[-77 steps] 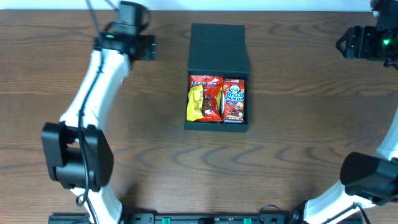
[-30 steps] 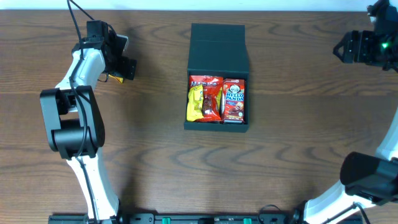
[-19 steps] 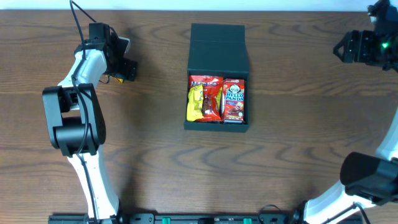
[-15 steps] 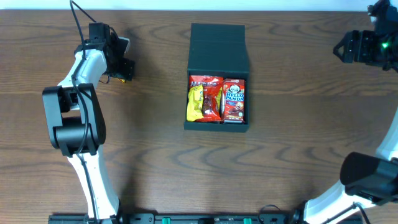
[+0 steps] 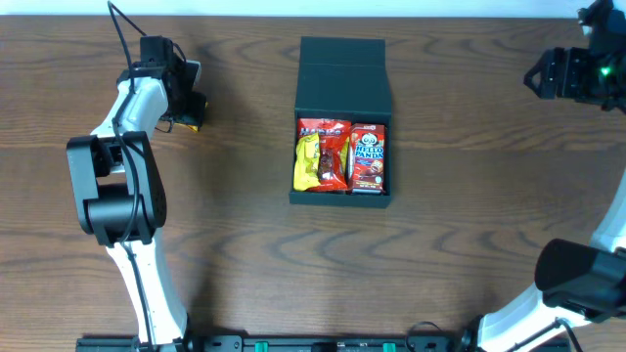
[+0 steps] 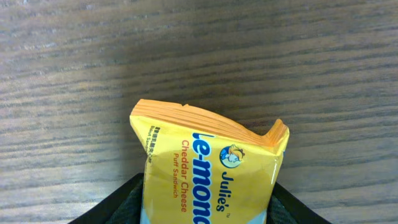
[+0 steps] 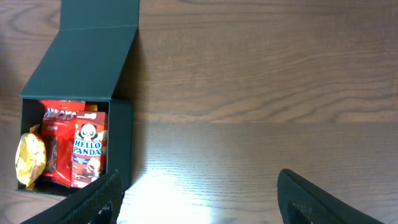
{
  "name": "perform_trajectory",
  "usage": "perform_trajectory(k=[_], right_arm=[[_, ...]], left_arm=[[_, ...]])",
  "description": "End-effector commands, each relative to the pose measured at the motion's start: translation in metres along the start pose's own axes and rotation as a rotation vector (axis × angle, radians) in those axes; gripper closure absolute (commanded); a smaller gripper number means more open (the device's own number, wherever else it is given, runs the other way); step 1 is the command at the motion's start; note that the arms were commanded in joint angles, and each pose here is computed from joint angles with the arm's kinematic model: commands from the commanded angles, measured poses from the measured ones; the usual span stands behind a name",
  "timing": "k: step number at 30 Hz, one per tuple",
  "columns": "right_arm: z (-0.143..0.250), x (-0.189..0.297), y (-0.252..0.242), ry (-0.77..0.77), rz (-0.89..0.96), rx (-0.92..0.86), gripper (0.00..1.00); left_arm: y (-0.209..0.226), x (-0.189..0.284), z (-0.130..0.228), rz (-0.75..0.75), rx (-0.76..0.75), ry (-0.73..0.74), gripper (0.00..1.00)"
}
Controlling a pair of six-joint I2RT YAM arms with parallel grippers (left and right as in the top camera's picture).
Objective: Pack container
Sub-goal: 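Carry the Almond packet into the black box and release it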
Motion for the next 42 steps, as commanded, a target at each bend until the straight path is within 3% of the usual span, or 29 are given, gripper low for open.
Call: perform_trajectory(k=[1, 11, 18, 31, 36, 39, 42], right_arm=[[-0.001, 0.010, 0.001, -0.028, 0.008, -0.011, 0.21], [-0.002, 0.010, 0.001, -0.035, 0.010, -0.008, 0.21], [-0.006, 0.011, -0.001, -0.057, 0.026, 0.015, 0.21], [-0.010, 0.014, -0.014, -0.107, 0.058, 0.036, 0.20], [-0.012, 0.015, -0.016, -0.121, 0.065, 0.037, 0.20], [-0.013, 0.015, -0.016, -0.126, 0.067, 0.039, 0.20], [-0.013, 0.015, -0.016, -0.126, 0.067, 0.038, 0.20]], left_arm=[[0.002, 0.002, -0.002, -0.020, 0.035, 0.016, 0.48], [-0.025, 0.062, -0.035, -0.005, -0.017, -0.016, 0.51], [-0.103, 0.119, -0.050, 0.046, -0.262, -0.064, 0.51], [-0.284, 0.150, 0.009, 0.185, -0.869, -0.057, 0.47], [-0.298, 0.153, 0.026, 0.275, -1.059, -0.020, 0.43], [-0.302, 0.155, 0.032, 0.376, -1.087, -0.011, 0.41], [-0.303, 0.155, 0.032, 0.382, -1.086, -0.010, 0.40]])
Point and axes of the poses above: each gripper's point midway between its finger pads, its own x axis back along the fingers, its own y axis along the line the jaws close on, z = x × y, the point moved 9 cm from there along x, back along the fingers, and after that the axes turned 7 degrees about x, right-handed, at the moved point
